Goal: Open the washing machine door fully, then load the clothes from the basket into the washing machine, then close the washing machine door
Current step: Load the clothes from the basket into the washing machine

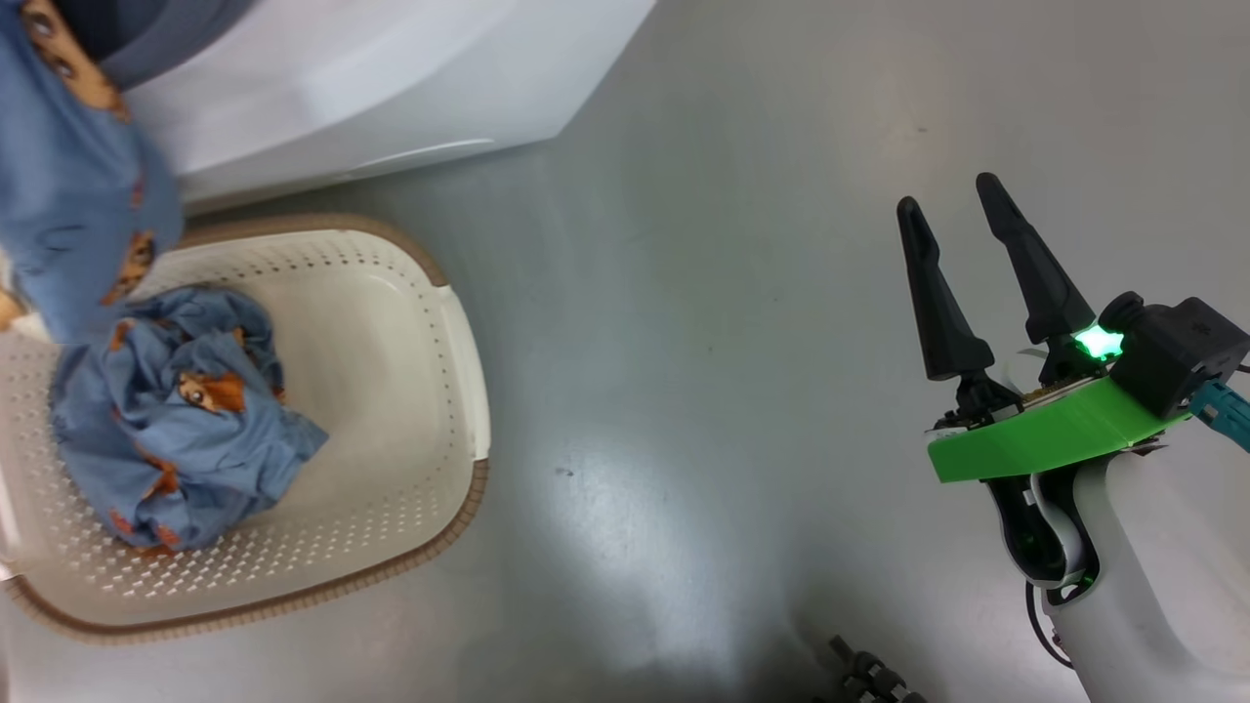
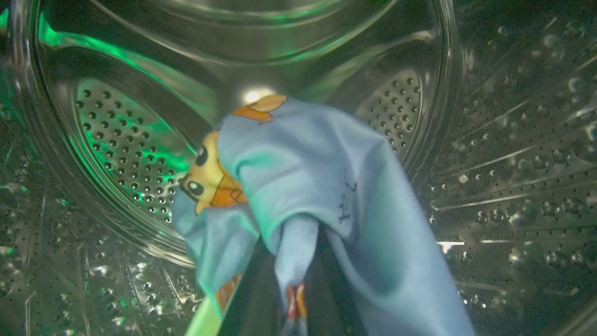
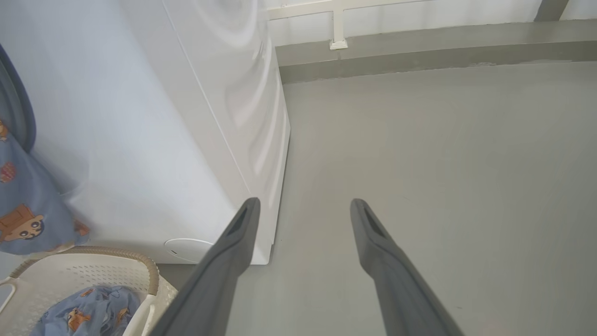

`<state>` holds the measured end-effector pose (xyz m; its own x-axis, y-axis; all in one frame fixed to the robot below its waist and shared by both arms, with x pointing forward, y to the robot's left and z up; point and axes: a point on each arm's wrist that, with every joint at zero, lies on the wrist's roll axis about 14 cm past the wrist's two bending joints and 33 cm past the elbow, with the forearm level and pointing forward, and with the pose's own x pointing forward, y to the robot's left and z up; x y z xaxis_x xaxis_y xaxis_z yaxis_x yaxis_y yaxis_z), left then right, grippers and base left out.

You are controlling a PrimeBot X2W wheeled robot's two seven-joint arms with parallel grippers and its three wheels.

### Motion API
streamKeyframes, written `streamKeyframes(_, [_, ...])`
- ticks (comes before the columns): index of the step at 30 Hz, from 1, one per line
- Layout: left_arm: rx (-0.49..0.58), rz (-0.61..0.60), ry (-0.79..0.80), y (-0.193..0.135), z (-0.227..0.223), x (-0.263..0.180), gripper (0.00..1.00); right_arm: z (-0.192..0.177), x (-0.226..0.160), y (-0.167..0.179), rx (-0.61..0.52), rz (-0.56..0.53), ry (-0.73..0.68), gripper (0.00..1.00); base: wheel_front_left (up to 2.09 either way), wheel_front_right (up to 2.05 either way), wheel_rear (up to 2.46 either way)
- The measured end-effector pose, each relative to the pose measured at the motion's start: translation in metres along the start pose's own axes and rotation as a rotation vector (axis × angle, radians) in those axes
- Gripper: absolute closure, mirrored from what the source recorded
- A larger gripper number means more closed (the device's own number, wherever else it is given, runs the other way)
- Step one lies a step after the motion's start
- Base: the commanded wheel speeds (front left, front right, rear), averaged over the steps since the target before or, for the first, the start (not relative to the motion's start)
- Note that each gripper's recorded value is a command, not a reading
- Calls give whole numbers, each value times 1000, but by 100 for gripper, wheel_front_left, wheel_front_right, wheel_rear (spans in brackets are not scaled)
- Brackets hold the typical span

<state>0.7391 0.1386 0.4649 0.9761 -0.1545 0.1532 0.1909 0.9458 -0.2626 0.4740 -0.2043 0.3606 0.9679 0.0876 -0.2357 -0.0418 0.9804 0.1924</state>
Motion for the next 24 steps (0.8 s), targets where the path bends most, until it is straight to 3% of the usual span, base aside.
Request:
streamKeyframes(5, [-29,26,6,-2,-8,-1,100,2,-4,-3,-4,-13,-1,0,0,0,0])
streamKeyframes(6, [-35,34,35,-2,-16,-4,73,3,-4,-2,-4,-11,-3,0,0,0,0])
streamKeyframes(7, [-38,41,66,-2,-25,-7,25,4,-5,-1,-3,-9,-5,0,0,0,0])
streamKeyframes(8, [-38,45,102,-2,-35,-10,0,5,-5,-1,-2,-8,-6,0,0,0,0])
streamKeyframes(15, [-50,65,289,-7,-78,-34,0,13,-8,2,-3,-2,-19,0,0,0,0])
streamKeyframes(24, [-60,63,339,-18,-72,-56,0,30,-16,13,-2,22,-52,0,0,0,0])
